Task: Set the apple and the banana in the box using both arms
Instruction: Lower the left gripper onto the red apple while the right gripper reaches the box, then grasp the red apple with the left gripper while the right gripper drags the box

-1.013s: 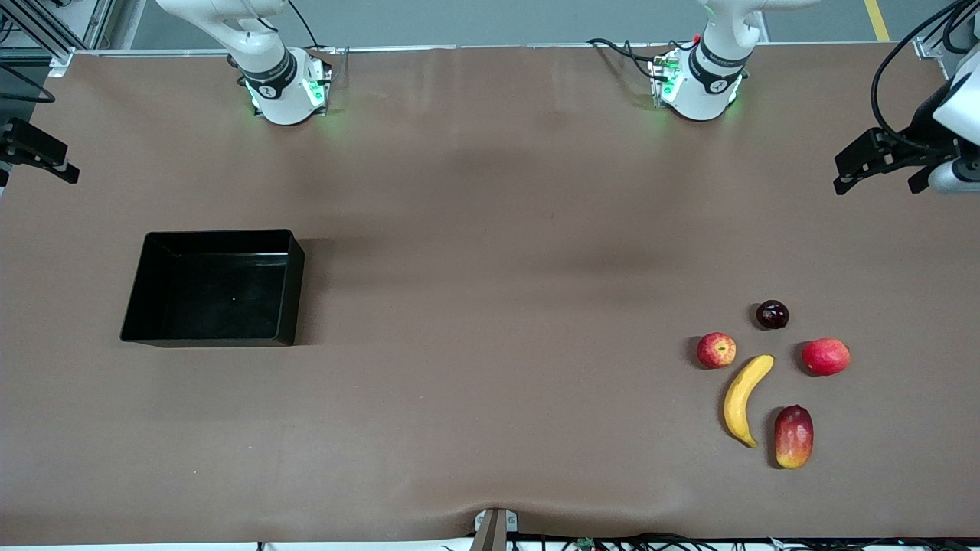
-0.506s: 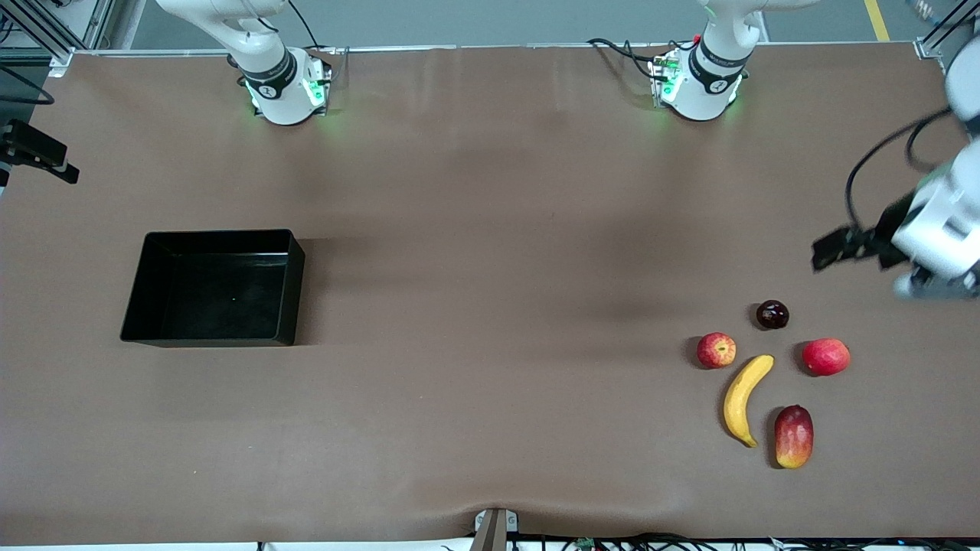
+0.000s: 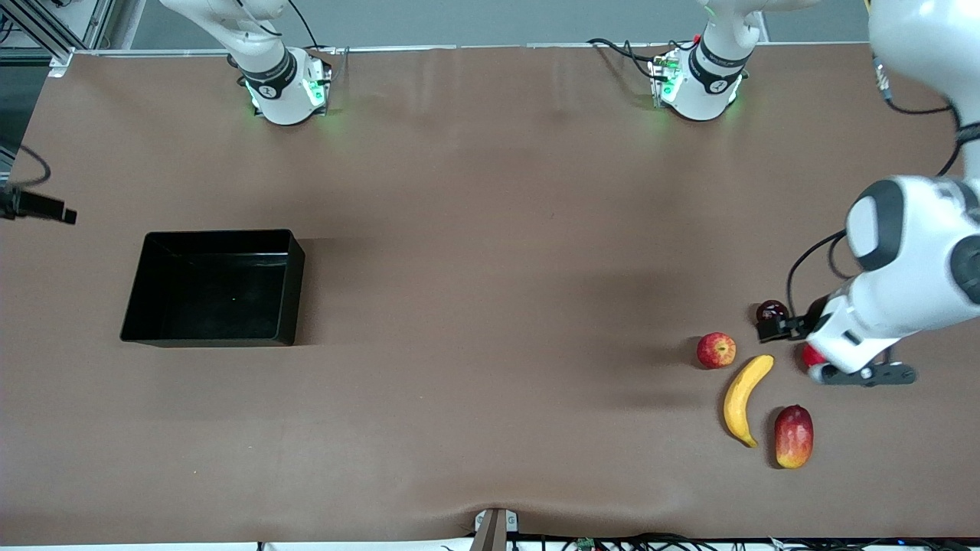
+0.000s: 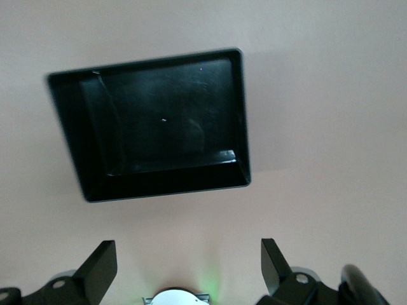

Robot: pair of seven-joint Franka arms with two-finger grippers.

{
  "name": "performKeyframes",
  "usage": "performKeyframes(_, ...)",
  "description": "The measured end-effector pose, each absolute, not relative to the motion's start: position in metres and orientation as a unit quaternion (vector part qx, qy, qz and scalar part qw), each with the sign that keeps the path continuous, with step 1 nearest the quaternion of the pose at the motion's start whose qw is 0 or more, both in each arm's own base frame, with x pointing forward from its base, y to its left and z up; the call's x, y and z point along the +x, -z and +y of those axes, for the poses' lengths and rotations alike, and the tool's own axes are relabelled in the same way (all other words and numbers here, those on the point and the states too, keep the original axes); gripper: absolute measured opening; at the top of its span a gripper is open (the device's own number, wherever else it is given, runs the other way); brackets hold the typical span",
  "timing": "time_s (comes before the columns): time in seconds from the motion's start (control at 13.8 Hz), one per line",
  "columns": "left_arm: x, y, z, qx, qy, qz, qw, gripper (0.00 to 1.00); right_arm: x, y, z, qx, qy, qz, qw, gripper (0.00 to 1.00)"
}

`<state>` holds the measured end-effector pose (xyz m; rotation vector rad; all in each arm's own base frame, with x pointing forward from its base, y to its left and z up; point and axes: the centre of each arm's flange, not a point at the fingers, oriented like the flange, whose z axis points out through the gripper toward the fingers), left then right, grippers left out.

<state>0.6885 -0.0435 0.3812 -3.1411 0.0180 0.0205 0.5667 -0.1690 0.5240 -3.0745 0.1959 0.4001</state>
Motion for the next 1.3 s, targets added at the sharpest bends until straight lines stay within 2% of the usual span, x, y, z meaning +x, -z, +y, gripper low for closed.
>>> performKeyframes(0.14, 0.69, -0.342, -0.051, -1.0, -0.008, 0.012, -0.002, 1.0, 0.576, -0.47, -0.203, -0.985, -0.148, 0.081, 0.021, 1.0)
performKeyframes(0.29, 0.69, -0.306, -0.056, -0.999, -0.013, 0.027, 0.01, 1.0, 0.579, -0.412, -0.225, -0.987, -0.137, 0.084, 0.019, 1.0)
performKeyframes(0.58, 0.684, -0.263, -0.078, -0.997, -0.033, 0.061, 0.032, 1.0, 0.566, -0.315, -0.224, -0.991, -0.119, 0.065, 0.015, 1.0)
performKeyframes(0.65, 0.683, -0.258, -0.081, -0.997, -0.035, 0.064, 0.033, 1.0, 0.563, -0.302, -0.221, -0.99, -0.124, 0.062, 0.016, 0.93)
performKeyframes(1.09, 0.68, -0.229, -0.086, -0.995, -0.044, 0.085, 0.03, 0.97, 0.559, -0.262, -0.229, -0.991, -0.131, 0.014, 0.022, 0.26)
performKeyframes(1.16, 0.68, -0.225, -0.086, -0.995, -0.044, 0.088, 0.029, 0.92, 0.558, -0.258, -0.232, -0.991, -0.132, 0.011, 0.024, 0.16)
performKeyframes(1.23, 0.68, -0.22, -0.086, -0.995, -0.042, 0.09, 0.029, 0.92, 0.557, -0.257, -0.233, -0.991, -0.132, 0.008, 0.025, 0.05)
performKeyframes(1.3, 0.68, -0.216, -0.086, -0.995, -0.04, 0.091, 0.029, 0.85, 0.556, -0.257, -0.234, -0.991, -0.133, 0.006, 0.025, 0.06)
